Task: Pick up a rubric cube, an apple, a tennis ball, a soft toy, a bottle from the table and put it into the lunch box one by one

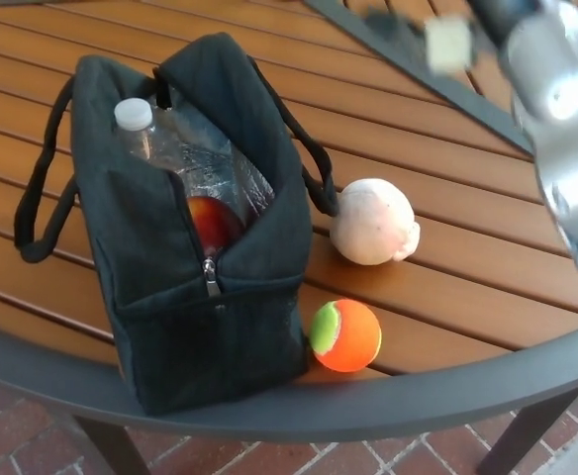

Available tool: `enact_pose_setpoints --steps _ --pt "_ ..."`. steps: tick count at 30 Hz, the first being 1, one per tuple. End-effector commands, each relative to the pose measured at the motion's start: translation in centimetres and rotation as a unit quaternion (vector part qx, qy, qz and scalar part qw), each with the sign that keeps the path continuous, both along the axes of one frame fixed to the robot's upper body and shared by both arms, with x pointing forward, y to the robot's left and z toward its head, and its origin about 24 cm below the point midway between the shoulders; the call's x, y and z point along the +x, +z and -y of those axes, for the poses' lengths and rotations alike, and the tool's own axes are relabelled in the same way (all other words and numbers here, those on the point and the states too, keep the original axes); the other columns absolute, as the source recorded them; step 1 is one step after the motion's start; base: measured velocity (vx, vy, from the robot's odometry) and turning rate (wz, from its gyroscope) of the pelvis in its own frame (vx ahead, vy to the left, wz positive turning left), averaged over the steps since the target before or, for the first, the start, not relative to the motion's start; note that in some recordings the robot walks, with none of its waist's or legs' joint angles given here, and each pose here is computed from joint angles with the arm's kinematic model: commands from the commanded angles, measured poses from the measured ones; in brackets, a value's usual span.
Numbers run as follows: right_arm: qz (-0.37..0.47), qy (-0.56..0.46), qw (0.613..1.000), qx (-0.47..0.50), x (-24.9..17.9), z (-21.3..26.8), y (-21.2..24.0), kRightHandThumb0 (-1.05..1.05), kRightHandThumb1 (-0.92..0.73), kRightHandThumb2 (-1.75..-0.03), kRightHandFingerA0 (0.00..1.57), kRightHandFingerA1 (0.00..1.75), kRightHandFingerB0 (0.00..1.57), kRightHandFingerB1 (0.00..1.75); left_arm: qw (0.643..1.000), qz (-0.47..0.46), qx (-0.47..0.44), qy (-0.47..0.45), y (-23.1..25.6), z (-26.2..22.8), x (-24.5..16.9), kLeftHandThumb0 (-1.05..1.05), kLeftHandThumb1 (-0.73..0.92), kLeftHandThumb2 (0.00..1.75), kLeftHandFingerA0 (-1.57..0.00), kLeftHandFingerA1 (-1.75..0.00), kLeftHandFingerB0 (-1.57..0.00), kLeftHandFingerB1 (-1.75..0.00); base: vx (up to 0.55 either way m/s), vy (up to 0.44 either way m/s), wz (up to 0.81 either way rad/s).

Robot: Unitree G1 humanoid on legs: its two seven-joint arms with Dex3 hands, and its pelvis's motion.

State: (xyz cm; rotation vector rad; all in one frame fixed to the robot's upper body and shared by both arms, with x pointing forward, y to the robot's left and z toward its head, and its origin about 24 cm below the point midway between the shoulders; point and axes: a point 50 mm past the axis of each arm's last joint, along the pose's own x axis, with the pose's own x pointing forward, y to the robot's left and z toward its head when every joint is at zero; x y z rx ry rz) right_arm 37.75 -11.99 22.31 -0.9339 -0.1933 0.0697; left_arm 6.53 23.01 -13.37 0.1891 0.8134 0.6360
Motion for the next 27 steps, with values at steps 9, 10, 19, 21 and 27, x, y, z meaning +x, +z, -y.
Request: enact_pose_setpoints --steps 9,10,19,21,27 --pt "-0.109 0.055 0.976 -0.178 0.0 -0.3 -6.1 -0.55 -0.5 -0.83 0.14 0.58 0.21 0.48 0.999 0.024 0.021 -0.026 0.6 -0.2 0.5 0.03 0.59 0.99 -1.04 -1.18 -0.95 -1.01 0.0 0.0 0.0" --pt "-0.113 0.064 0.975 -0.182 0.0 -0.9 -6.1 -0.54 -0.5 -0.83 0.13 0.58 0.21 0.47 0.999 0.031 0.012 -0.019 0.6 -0.2 0.5 0.03 0.6 0.97 -1.01 -1.2 -0.92 -1.01 0.0 0.0 0.0" --pt "-0.106 0.097 0.973 -0.182 0.5 -3.3 -5.2 -0.53 -0.48 -0.82 0.1 0.56 0.22 0.48 0.999 0.028 0.014 -0.015 0.6 0.0 0.6 0.04 0.58 0.99 -1.01 -1.18 -0.92 -1.0 0.0 0.0 0.0" --pt "-0.108 0.095 0.972 -0.185 0.8 -4.1 -5.0 -0.55 -0.49 -0.83 0.09 0.56 0.19 0.48 0.999 0.029 0.011 -0.018 0.5 0.1 0.5 0.05 0.59 1.0 -1.05 -1.18 -0.94 -1.0 0.0 0.0 0.0" --pt "-0.12 0.086 0.972 -0.184 1.2 -3.8 -5.7 -0.57 -0.5 -0.84 0.1 0.57 0.22 0.5 0.999 0.028 0.009 -0.022 0.6 0.2 0.5 0.04 0.61 0.96 -1.05 -1.18 -0.93 -1.0 0.0 0.0 0.0"
